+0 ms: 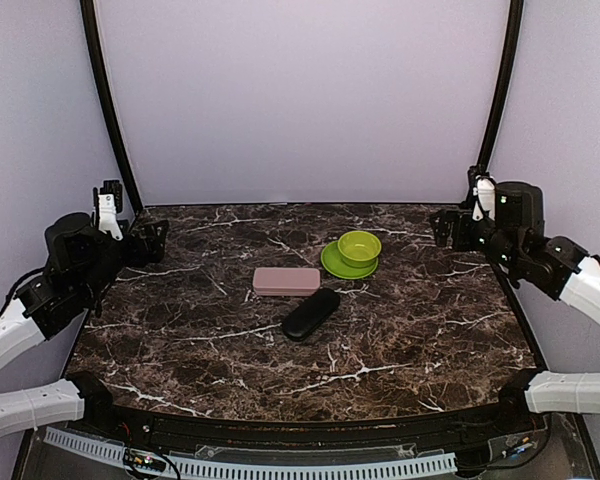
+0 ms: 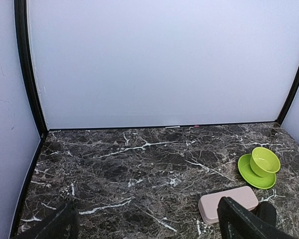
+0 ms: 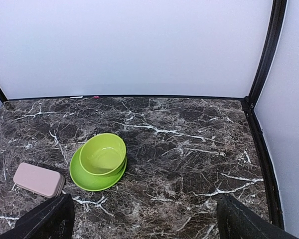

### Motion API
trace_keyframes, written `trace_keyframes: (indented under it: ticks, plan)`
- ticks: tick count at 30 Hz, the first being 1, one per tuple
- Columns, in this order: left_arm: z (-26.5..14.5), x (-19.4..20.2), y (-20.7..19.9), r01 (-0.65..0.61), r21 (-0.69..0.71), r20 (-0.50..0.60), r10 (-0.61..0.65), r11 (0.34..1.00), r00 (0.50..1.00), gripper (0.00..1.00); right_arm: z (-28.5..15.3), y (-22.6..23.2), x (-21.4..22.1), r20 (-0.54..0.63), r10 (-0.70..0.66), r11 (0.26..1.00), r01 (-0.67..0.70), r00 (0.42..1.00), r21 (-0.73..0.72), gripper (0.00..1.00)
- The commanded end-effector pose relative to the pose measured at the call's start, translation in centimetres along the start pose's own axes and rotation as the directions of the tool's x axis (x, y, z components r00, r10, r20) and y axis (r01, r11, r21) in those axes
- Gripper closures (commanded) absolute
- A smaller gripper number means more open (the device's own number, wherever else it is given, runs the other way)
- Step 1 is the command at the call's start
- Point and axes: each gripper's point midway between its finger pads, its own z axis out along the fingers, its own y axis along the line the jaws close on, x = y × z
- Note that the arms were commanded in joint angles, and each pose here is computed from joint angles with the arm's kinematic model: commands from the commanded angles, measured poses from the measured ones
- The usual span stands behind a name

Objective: Organize the sunglasses
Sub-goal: Reset both arms

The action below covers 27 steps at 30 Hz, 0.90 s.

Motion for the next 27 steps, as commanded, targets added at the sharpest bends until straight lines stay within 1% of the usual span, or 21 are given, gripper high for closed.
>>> trace_keyframes:
  ticks: [1,9,27]
  plan:
    - [0.13,0.29,0.83,-0.016,-0.040,0.008,0.017,0.999,1.000,0.01,-0.37,-0.64,-1.10,0.060,-0.007,1.000,0.006,0.998,0.025,0.00]
    - [0.11,0.52,0.91,-0.016,-0.042,0.001,0.016,0.999,1.000,0.01,-0.64,-0.79,-1.20,0.073,-0.005,1.000,0.003,0.997,0.027,0.00]
    - [0.40,0.94,0.69,-0.017,-0.034,-0.015,0.017,0.999,1.000,0.01,-0.58,-0.90,-0.70,0.061,-0.001,1.000,-0.001,0.998,0.030,0.00]
